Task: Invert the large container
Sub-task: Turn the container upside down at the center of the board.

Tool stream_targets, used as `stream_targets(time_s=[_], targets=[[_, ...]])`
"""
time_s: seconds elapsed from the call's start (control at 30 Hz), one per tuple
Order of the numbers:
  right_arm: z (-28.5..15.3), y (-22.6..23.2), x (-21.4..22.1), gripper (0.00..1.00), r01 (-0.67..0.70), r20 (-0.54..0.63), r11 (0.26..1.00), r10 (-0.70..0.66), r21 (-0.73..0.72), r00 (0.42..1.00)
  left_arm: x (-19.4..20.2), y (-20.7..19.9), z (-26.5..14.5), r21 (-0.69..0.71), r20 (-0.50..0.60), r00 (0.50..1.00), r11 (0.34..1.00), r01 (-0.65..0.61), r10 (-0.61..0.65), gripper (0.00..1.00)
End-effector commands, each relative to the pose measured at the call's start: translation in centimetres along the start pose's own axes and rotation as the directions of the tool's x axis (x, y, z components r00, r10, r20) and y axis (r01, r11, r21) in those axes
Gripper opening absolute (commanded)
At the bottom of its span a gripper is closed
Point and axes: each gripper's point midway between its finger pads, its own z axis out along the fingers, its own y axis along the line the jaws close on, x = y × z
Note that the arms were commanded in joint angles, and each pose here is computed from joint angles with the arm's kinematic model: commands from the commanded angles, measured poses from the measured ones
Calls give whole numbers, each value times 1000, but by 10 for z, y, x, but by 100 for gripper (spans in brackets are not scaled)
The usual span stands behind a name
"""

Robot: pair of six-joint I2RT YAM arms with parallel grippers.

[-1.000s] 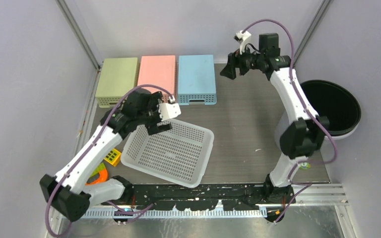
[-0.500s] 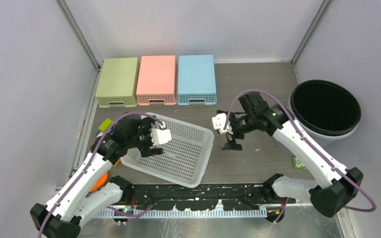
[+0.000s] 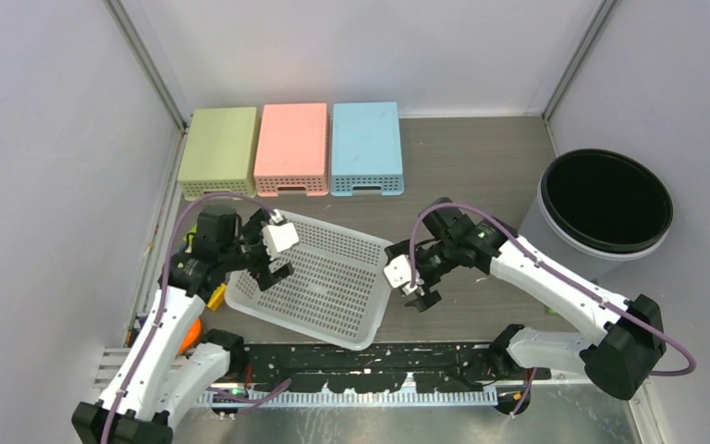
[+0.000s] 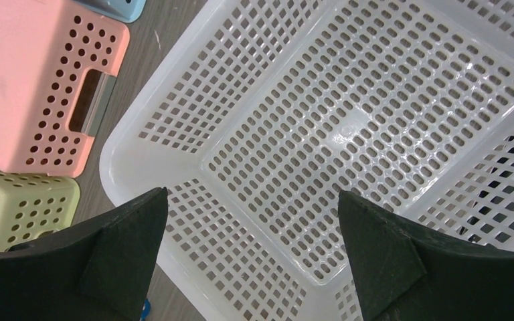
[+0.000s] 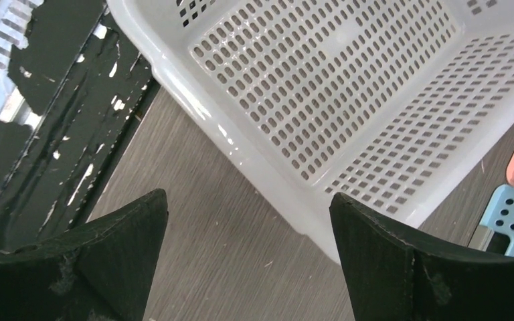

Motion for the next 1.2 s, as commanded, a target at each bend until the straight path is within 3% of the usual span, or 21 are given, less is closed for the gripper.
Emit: stream_targets(time_s=[0.0, 0.77, 1.17], targets=[[16, -21, -10, 93, 82, 32, 994, -84, 66, 996, -19, 1, -6, 5, 106, 994, 1000, 25, -26, 100], [71, -10, 12, 80, 157, -61, 988, -157, -6, 986, -18, 6, -9, 29, 128, 986, 994, 107, -110, 100], [73, 3, 8, 63, 173, -40, 982, -176, -70, 983, -17, 6, -8, 38, 126, 985, 992, 117, -121, 100]])
